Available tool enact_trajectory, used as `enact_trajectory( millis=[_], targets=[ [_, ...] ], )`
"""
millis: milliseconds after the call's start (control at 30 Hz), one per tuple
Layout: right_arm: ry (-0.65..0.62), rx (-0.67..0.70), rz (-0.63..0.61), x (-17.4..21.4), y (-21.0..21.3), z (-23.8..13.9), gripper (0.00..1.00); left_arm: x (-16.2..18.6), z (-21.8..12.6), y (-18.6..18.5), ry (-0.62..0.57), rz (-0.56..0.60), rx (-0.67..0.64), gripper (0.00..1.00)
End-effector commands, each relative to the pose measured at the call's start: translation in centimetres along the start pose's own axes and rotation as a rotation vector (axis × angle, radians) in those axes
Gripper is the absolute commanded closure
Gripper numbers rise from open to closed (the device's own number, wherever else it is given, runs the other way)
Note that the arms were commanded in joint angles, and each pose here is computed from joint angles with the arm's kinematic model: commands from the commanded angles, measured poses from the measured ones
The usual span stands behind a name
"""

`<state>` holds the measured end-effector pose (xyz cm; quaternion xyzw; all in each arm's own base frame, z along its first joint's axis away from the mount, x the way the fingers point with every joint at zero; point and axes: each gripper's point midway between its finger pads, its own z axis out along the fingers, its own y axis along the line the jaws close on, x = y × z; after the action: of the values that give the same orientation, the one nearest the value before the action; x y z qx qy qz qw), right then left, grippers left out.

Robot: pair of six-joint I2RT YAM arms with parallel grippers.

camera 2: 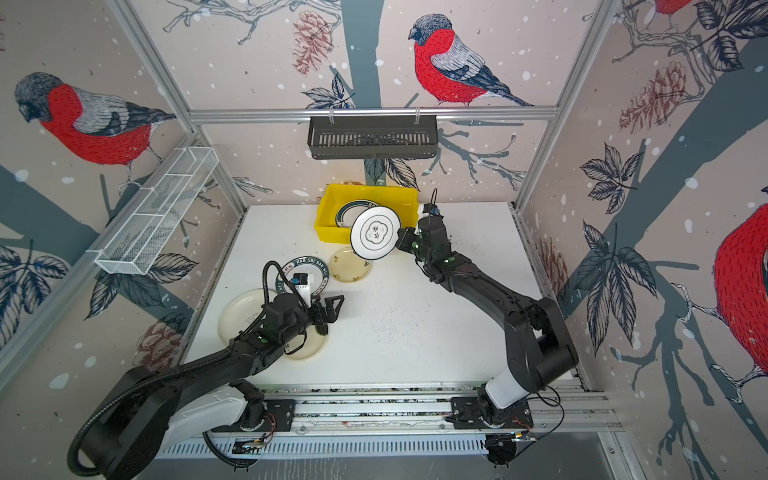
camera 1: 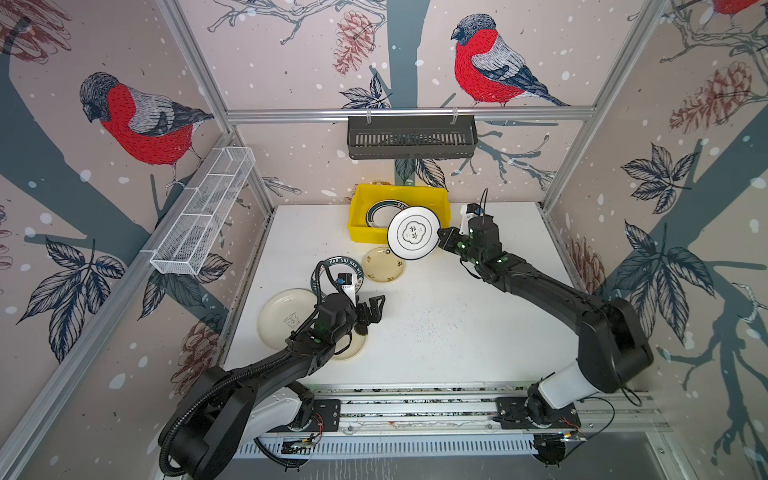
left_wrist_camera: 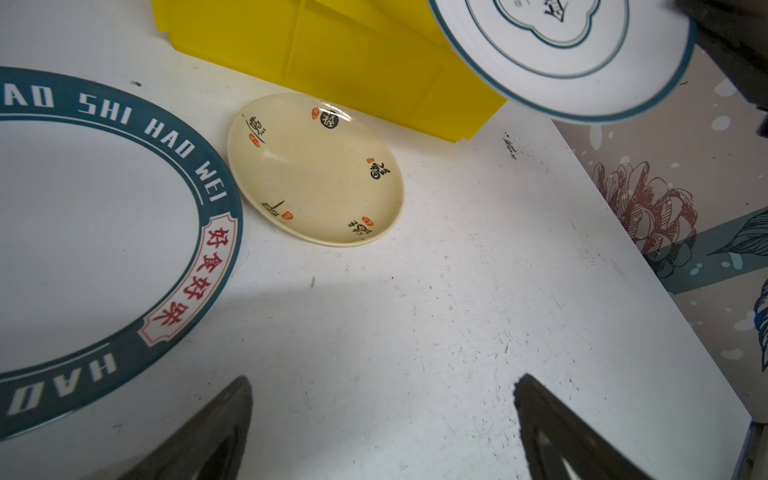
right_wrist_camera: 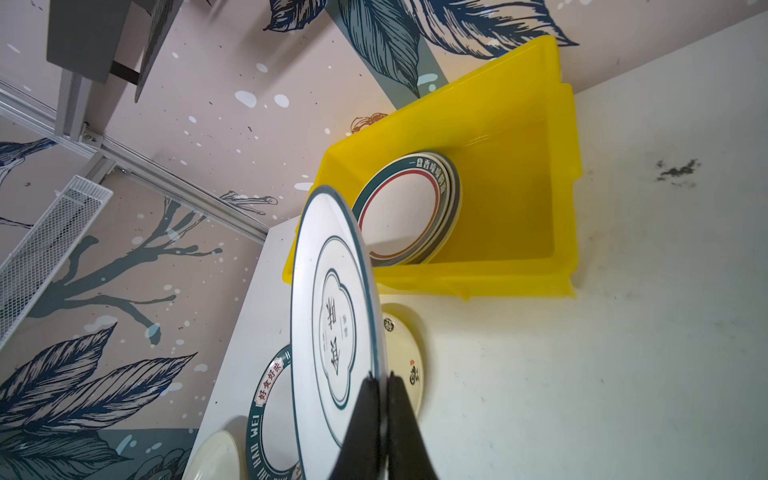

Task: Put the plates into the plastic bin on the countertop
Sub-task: 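Carry the white plate into the yellow bin with the right gripper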

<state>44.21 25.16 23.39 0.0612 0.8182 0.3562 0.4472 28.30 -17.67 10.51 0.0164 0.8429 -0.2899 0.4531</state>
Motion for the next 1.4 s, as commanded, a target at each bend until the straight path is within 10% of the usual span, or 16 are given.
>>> enact_trajectory(
  millis=[0, 1067, 1367],
  targets=[
    [-0.034, -0.063, 0.008, -2.6, 1.5, 2.3, 1.00, -1.4, -0.3, -0.6, -0.059, -0.005, 0.022, 0.03],
    [0.096, -0.066, 0.051, -1.3, -3.2, 21.6, 0.98, -1.8, -0.9, 0.1, -0.093, -0.005, -0.011, 0.03],
    [0.111, -0.120, -0.001, -2.2, -2.6, 21.4, 0.47, -1.5, -0.7, 0.4, -0.083, -0.002, -0.023, 0.03]
  ],
)
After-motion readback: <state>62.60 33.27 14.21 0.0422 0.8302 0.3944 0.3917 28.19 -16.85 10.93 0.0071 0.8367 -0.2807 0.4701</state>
